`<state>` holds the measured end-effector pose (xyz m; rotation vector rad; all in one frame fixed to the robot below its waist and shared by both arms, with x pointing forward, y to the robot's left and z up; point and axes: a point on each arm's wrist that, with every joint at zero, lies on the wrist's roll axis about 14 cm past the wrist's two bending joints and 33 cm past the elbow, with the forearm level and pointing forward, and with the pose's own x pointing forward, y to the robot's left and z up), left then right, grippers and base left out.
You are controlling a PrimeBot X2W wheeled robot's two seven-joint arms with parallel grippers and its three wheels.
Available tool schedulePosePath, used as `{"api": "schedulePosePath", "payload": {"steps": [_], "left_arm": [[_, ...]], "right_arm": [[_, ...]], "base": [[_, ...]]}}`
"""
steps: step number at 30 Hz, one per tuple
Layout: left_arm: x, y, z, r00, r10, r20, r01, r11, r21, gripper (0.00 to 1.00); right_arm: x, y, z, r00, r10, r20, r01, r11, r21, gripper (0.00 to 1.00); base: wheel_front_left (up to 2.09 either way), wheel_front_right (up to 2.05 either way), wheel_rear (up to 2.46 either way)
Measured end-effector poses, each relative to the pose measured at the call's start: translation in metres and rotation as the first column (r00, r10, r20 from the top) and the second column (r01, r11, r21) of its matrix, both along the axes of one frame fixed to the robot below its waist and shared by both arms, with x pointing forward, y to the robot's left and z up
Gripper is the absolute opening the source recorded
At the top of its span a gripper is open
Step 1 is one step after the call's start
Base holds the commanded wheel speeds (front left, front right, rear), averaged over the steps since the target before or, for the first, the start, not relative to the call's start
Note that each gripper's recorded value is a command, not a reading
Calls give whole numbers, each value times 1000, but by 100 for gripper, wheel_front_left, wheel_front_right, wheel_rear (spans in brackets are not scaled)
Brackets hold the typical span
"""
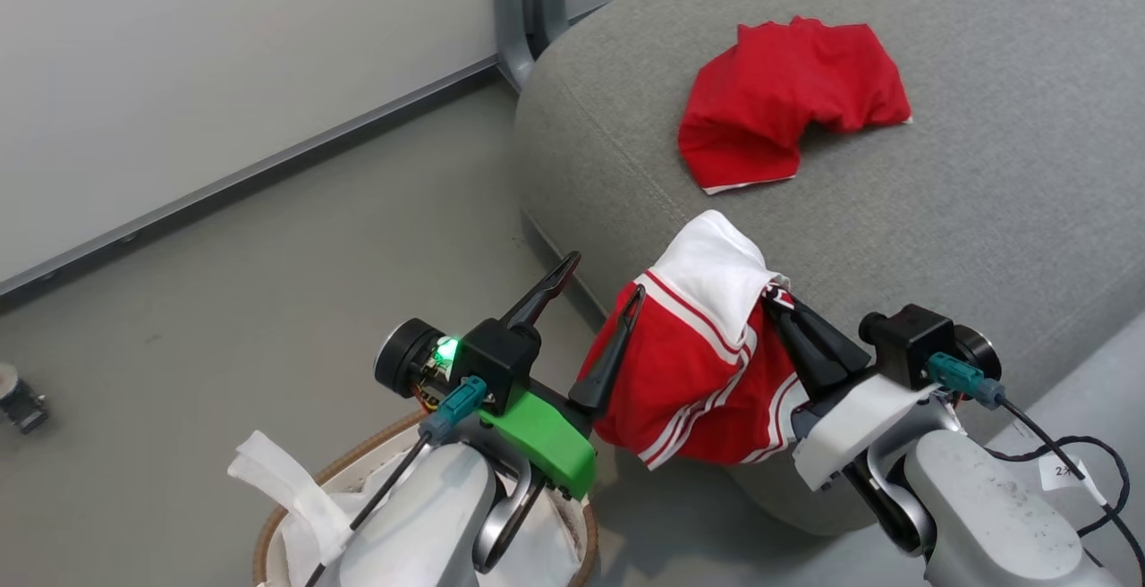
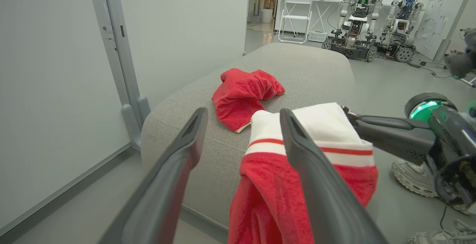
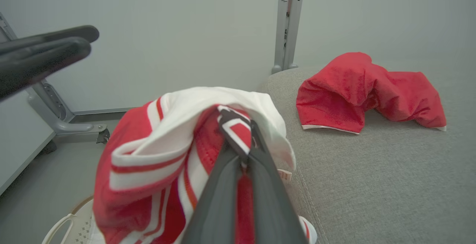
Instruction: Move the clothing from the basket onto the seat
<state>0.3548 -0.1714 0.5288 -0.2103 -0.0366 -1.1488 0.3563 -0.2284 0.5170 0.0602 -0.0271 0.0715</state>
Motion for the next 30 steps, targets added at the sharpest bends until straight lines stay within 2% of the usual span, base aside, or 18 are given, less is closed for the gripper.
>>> {"api": "schedulePosePath", "payload": {"steps": [4, 10, 16, 20, 23, 30], "left_arm": [[-9, -16, -12, 998, -61, -21, 62, 998, 12, 100], [-5, -24, -29, 994, -93, -54, 94, 995, 18, 100], [16, -18, -40, 995, -70, -68, 70, 998, 6, 100], [32, -9, -44, 997, -36, -72, 35, 999, -4, 100], [43, -1, -50, 997, -9, -80, 9, 1000, -1, 100], [70, 21, -69, 993, 61, -105, -61, 998, 10, 100]], "right_arm": [[-4, -29, 10, 998, -59, 13, 60, 996, -61, 0], [25, -70, 64, 991, -75, 108, 100, 962, -253, 0], [68, -112, 140, 967, -81, 243, 184, 880, -438, 0], [95, -135, 175, 948, -105, 301, 249, 831, -497, 0], [112, -150, 176, 949, -131, 288, 274, 797, -539, 0], [144, -198, 148, 931, -278, 236, 363, 764, -534, 0]], "base": [[0, 0, 0], [0, 0, 0], [0, 0, 0], [0, 0, 0], [0, 0, 0], [0, 0, 0]]}}
